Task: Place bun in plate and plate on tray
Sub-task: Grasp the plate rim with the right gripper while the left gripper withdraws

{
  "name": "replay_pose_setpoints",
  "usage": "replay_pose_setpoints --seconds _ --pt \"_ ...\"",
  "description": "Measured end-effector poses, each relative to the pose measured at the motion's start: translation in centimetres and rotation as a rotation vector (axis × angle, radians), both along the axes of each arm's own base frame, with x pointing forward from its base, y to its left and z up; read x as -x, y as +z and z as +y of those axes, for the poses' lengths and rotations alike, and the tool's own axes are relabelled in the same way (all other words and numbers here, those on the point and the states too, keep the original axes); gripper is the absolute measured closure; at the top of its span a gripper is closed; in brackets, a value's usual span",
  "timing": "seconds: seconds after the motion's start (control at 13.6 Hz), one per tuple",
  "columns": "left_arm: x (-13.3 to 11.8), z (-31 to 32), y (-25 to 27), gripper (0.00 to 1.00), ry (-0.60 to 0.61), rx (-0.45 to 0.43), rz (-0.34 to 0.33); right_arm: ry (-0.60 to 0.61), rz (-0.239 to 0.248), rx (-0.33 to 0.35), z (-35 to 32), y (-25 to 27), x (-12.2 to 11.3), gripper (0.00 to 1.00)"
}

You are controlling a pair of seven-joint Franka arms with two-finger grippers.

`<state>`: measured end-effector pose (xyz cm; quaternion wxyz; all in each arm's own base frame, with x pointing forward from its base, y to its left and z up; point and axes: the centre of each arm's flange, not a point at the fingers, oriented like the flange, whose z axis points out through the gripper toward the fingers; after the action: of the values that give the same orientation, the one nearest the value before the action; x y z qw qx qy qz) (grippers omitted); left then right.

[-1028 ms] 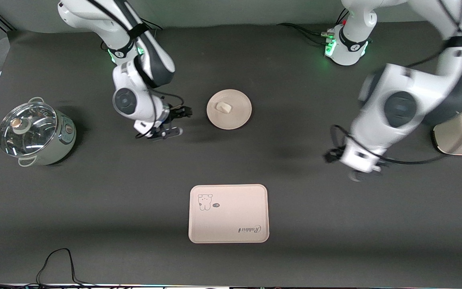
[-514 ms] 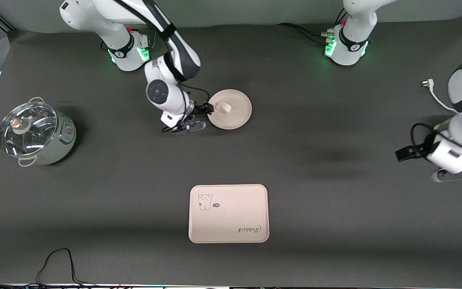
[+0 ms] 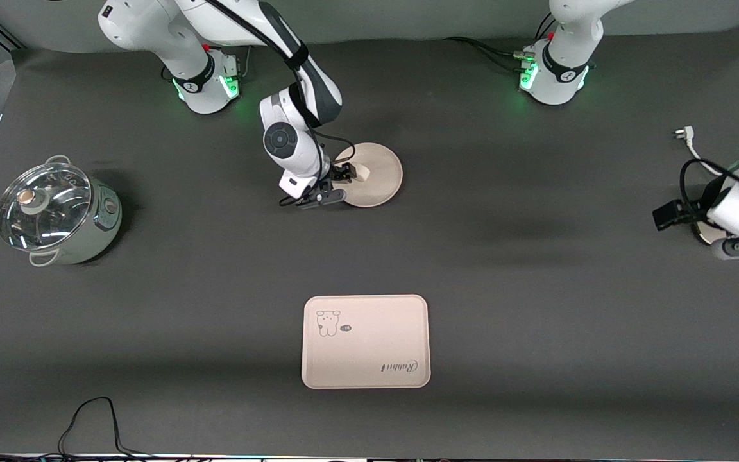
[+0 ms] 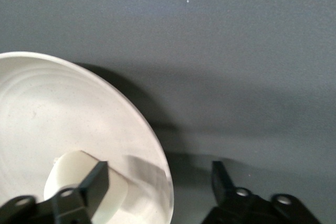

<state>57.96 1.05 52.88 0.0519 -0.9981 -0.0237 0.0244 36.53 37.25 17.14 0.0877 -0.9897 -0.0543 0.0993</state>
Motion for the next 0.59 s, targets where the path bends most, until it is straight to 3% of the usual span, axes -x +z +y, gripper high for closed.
replay_pose_setpoints --seconds 0.37,0.44,0.59 --pt "0.83 1.01 1.53 0.00 0.001 0.001 -0.011 -0.001 -0.002 0.011 -0.51 -0.49 0.48 0.77" --pt "0.86 1.00 1.60 0.00 0.001 0.001 -0.012 -0.001 -0.005 0.004 -0.40 -0.03 0.45 0.84" --pt "0.93 0.92 1.71 0.00 0.000 0.000 -0.014 -0.001 -0.008 0.002 -0.38 0.07 0.46 0.85"
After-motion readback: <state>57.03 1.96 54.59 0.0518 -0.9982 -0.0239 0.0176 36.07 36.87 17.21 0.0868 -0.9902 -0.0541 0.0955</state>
